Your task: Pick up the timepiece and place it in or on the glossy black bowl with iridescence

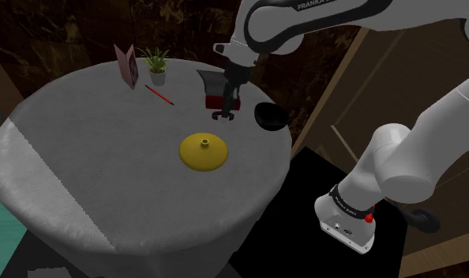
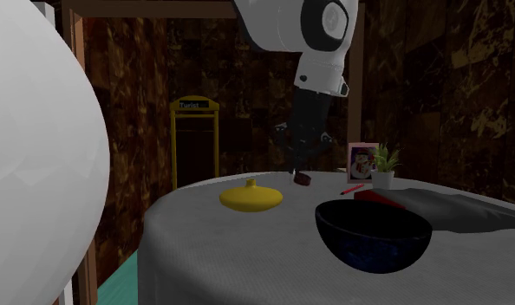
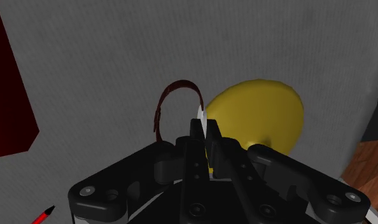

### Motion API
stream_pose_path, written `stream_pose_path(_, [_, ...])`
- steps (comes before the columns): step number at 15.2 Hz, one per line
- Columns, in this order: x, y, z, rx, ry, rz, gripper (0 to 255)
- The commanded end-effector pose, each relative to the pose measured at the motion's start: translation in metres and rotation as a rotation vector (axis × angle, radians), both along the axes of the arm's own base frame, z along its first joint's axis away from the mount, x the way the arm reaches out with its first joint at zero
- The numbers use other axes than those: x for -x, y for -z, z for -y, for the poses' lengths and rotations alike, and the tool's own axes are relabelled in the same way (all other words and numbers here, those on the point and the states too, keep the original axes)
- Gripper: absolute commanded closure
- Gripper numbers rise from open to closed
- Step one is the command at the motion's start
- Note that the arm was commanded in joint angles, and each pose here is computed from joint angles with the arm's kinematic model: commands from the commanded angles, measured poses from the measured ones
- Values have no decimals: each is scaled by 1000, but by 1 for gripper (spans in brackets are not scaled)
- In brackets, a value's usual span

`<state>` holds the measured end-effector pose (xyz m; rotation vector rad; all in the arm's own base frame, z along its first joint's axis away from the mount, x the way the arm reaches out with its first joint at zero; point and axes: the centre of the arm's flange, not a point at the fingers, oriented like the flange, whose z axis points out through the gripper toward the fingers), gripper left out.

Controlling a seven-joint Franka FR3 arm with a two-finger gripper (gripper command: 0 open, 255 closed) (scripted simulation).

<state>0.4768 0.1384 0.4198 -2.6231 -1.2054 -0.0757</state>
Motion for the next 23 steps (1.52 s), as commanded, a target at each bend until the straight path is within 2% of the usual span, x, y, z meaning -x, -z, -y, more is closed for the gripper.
stream_pose_path(1, [-1,-10,1,0,0,-1,255])
stream_pose_path(18, [-1,-99,1,0,0,-1,255])
stream_pose_path(23, [24,-108,61,0,0,-1,255])
